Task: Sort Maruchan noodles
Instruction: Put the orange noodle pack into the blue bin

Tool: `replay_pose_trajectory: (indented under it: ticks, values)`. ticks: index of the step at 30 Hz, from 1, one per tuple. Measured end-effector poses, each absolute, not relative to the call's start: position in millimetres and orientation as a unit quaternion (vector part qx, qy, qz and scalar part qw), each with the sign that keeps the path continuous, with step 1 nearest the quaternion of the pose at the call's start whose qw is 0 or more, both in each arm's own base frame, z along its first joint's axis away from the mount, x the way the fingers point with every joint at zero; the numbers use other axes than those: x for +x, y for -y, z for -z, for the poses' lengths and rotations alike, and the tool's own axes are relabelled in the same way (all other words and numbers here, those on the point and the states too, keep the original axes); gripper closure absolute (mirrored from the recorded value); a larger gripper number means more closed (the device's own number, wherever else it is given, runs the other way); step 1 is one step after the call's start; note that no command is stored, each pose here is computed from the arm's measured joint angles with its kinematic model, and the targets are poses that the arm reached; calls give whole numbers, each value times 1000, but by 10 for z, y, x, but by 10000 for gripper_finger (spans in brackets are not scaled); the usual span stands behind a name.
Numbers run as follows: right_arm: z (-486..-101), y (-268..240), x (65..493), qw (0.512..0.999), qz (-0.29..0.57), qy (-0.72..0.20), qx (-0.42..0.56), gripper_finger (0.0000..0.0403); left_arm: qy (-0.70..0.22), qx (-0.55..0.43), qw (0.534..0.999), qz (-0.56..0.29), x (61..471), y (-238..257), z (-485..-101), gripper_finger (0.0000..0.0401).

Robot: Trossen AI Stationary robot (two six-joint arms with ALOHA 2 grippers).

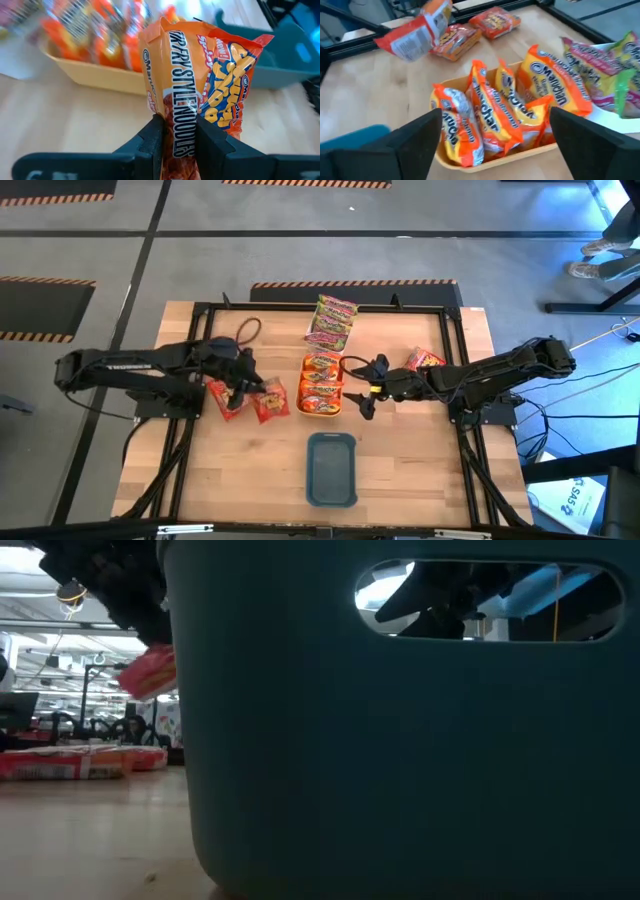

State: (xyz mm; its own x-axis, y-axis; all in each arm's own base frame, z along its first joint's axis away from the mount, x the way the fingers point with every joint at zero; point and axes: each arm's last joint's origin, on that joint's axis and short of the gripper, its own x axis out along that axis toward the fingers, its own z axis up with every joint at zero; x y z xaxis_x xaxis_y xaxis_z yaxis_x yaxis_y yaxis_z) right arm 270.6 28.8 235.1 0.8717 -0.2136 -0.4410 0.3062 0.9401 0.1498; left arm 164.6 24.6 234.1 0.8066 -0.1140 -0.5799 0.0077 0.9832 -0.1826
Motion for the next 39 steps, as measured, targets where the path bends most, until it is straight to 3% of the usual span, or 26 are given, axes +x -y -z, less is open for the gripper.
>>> replay_pose_trajectory:
  ticks: [5, 23, 32, 39]
  values:
    - [-2353, -277, 2704, 960, 154, -210, 102, 42, -252, -47, 967, -1, 1584, -337, -2473, 319]
    - [-2235, -297, 2899, 966, 162, -174, 101, 84, -92, 36, 991, -85, 1650, -515, -2788, 319]
    - [-2199, -266, 3075, 979, 124, -118, 107, 104, -109, 42, 983, -141, 1785, -596, -2688, 319]
    - [-2074, -194, 3170, 979, 127, -116, 111, 114, -28, 29, 987, -158, 1799, -608, -2518, 319]
